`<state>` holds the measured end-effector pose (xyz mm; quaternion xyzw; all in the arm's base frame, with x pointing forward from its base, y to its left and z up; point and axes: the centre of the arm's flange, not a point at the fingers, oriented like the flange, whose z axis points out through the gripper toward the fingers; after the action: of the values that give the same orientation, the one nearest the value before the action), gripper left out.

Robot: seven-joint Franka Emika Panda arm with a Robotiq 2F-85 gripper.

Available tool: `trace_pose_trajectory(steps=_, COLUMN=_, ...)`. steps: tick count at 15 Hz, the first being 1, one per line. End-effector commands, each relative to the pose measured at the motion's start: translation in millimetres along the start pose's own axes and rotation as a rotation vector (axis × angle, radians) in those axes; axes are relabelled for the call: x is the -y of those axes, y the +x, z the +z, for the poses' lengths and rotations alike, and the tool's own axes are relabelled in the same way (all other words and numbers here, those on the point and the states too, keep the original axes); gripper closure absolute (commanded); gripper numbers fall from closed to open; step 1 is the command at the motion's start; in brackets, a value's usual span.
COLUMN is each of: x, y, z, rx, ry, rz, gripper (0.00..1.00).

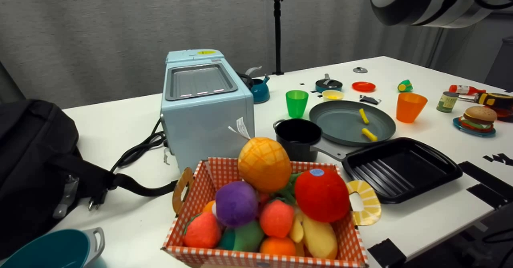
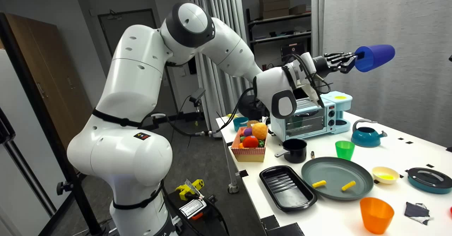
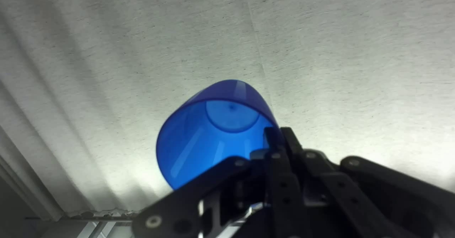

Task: Pick up the blue cup from the table, pour its contents in the plate and put the cup back on the table.

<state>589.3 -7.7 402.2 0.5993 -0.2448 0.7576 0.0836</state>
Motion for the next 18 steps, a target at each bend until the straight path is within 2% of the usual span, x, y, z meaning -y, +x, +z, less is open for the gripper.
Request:
trace_pose_trajectory(steps=1, x=12.0, y=-5.9, z=14.5, rx=0.036, ry=-0.024, rz=-0.042, gripper=0.99)
trace_pose_trajectory(steps=4, x=14.1, y=-13.9, z=34.1, rx=0.171, ry=-0.069, rz=-0.085, gripper=0.99)
trace_pose_trajectory(steps=9, x=-4.1, y=-24.9, z=86.4, rx=0.494, ry=-0.147, rz=-0.111, gripper=0.99)
trace_pose_trajectory(steps=13, x=-28.8, y=-46.8, z=118.8, rx=0.757, ry=-0.138, rz=-0.105, gripper=0.99)
trace_pose_trajectory(steps=18, x=-66.9, y=-100.8, z=129.3, rx=1.063, ry=-0.114, rz=-0.111, gripper=0.99)
